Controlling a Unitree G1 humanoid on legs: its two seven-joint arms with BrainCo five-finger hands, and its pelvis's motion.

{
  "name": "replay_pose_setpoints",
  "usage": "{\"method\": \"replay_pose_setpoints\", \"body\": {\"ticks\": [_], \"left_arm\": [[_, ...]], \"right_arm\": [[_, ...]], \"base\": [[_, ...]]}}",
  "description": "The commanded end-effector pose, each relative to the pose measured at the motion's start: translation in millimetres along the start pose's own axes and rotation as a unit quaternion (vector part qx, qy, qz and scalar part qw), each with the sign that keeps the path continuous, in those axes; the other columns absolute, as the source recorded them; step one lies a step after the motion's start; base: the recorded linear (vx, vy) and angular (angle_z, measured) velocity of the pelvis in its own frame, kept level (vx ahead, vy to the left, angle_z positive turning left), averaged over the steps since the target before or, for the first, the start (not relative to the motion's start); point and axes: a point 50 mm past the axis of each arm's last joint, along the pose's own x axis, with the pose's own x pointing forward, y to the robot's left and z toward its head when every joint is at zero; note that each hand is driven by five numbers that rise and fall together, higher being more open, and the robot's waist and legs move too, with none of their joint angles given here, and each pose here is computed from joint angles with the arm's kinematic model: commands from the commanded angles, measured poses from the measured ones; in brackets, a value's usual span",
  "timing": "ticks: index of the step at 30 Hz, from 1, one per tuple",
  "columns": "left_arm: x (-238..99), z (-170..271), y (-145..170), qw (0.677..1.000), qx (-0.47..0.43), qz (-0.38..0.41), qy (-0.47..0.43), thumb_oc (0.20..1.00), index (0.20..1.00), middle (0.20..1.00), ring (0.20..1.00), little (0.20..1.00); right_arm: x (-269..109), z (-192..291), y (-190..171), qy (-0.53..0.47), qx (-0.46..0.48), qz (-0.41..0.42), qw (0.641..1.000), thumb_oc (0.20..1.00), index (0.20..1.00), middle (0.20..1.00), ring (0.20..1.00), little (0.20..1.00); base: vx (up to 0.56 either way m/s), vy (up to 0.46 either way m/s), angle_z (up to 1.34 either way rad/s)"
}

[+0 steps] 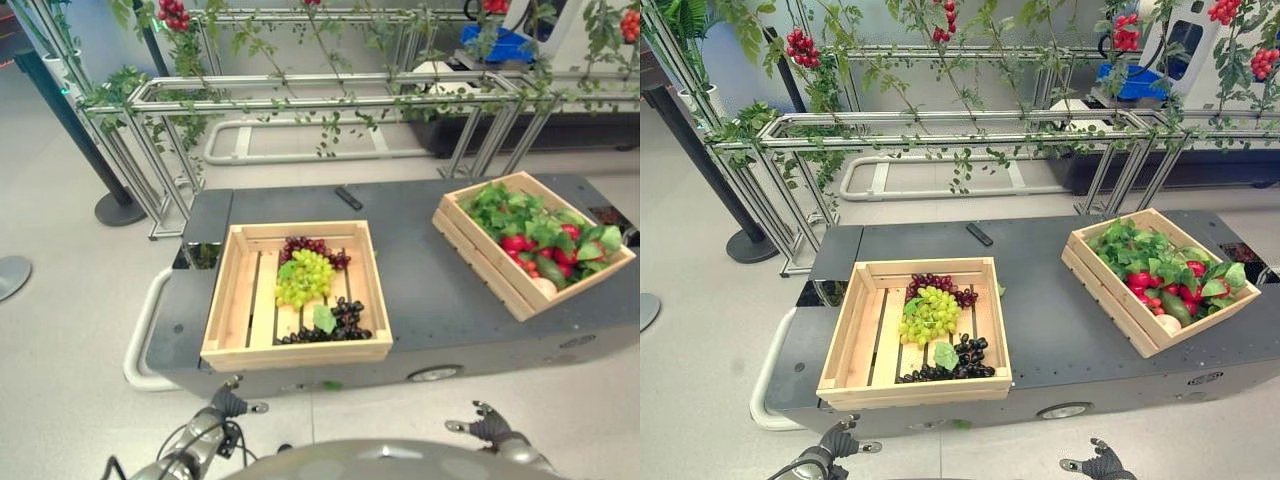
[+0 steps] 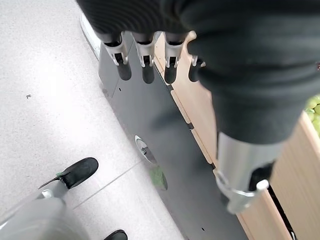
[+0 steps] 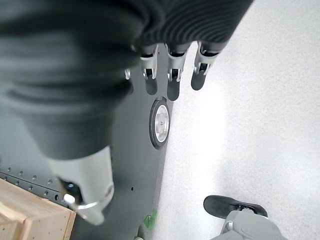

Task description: Pick up the fruits from the basket on one side to the basket on the other side

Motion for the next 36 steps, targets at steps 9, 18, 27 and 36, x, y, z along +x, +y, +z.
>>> {"method": "replay_pose_setpoints", "body": {"ticks": [9, 18, 27, 36], "left_arm": [[6, 27, 20, 0.999, 0.021, 0.020, -0.042, 1.000, 1.000, 1.000, 1.000, 1.000], [-2, 21, 50, 0.996, 0.043, 0.027, -0.068, 1.000, 1.000, 1.000, 1.000, 1.000], [-4, 16, 31, 0.997, 0.033, -0.006, -0.074, 1.000, 1.000, 1.000, 1.000, 1.000], [-2, 25, 27, 0.995, 0.041, -0.009, -0.086, 1.000, 1.000, 1.000, 1.000, 1.000]], "right_arm": [[4, 27, -19, -0.058, -0.068, -0.007, 0.996, 1.000, 1.000, 1.000, 1.000, 1.000], [-55, 134, -140, -0.287, -0.279, -0.048, 0.915, 1.000, 1.000, 1.000, 1.000, 1.000], [-162, 248, -189, -0.388, -0.541, -0.125, 0.736, 1.000, 1.000, 1.000, 1.000, 1.000], [-207, 321, -174, -0.452, -0.598, -0.183, 0.636, 1.000, 1.000, 1.000, 1.000, 1.000]], "base": [[-0.02, -0.003, 0.00], [-0.04, -0.016, -0.01], [-0.02, 0.011, -0.04], [-0.02, 0.000, 0.01]]}}
